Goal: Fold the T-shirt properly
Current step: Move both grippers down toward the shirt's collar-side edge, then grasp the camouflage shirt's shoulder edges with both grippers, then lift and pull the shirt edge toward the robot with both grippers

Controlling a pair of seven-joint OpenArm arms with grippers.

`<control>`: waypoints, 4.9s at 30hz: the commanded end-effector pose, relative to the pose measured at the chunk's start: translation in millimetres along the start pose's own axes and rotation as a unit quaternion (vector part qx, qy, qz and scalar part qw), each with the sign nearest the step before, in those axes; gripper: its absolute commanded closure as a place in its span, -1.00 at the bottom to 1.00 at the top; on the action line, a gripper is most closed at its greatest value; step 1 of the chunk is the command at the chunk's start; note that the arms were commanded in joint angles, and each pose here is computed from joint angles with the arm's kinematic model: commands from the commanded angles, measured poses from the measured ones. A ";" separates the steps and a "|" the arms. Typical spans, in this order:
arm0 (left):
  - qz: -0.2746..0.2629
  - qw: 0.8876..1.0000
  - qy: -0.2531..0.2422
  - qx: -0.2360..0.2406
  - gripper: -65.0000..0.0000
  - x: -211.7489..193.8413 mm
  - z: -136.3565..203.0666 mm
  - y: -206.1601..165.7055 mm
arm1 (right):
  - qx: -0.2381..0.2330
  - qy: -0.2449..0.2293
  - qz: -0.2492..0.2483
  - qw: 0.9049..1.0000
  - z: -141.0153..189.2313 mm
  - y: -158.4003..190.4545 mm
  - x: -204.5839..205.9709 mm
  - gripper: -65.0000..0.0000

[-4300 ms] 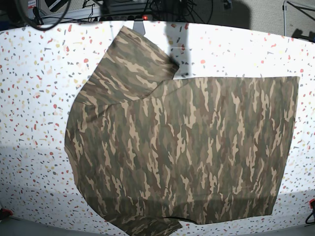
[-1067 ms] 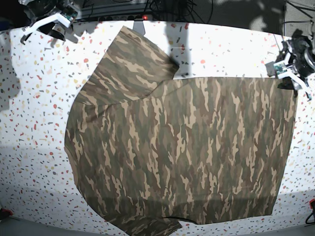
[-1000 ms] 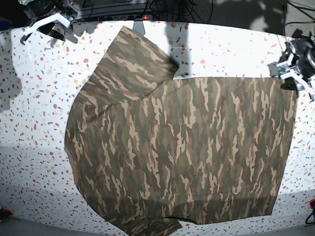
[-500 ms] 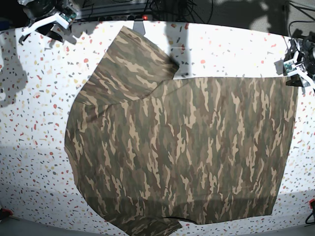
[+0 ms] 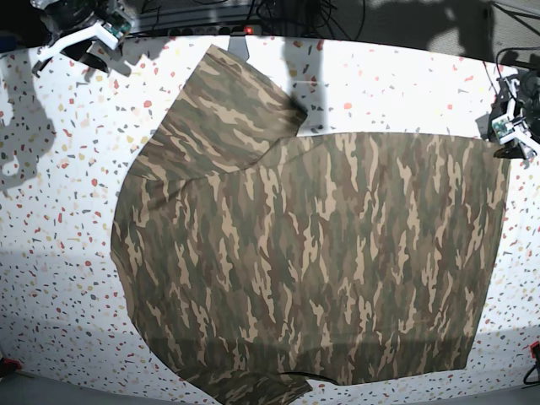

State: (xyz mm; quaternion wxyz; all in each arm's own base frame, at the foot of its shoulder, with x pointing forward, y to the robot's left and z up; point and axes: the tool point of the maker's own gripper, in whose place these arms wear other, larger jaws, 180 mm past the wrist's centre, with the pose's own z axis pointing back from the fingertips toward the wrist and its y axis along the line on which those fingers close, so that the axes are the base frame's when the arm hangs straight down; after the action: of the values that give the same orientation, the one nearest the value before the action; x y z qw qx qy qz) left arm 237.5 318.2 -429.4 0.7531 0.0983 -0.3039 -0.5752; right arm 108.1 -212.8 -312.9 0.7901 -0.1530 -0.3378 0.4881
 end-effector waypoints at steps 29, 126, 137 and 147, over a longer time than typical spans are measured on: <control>0.022 0.999 -0.019 0.016 1.00 9.6 -3.4 4.1 | 0.003 -0.079 0.092 0.993 -35.6 -16.5 36.9 0.07; 0.180 0.973 -0.112 0.095 1.00 37.7 36.7 30.7 | 0.027 -0.137 -0.046 0.989 -113.8 -9.4 69.6 1.00; 0.221 0.957 -0.110 0.150 1.00 24.3 87.2 32.6 | 0.040 -0.120 -0.078 0.989 -73.1 6.9 47.8 1.00; 0.300 0.924 -0.109 0.212 1.00 1.5 119.1 0.7 | 0.063 -0.101 -0.084 0.989 -42.1 27.3 39.4 1.00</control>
State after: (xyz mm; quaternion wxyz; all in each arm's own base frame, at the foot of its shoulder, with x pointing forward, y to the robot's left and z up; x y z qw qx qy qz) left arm 164.6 337.1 -346.8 0.8262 0.0874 -0.4986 -0.2474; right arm 126.4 -163.1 -352.0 0.8056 -0.0216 -0.3829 0.4516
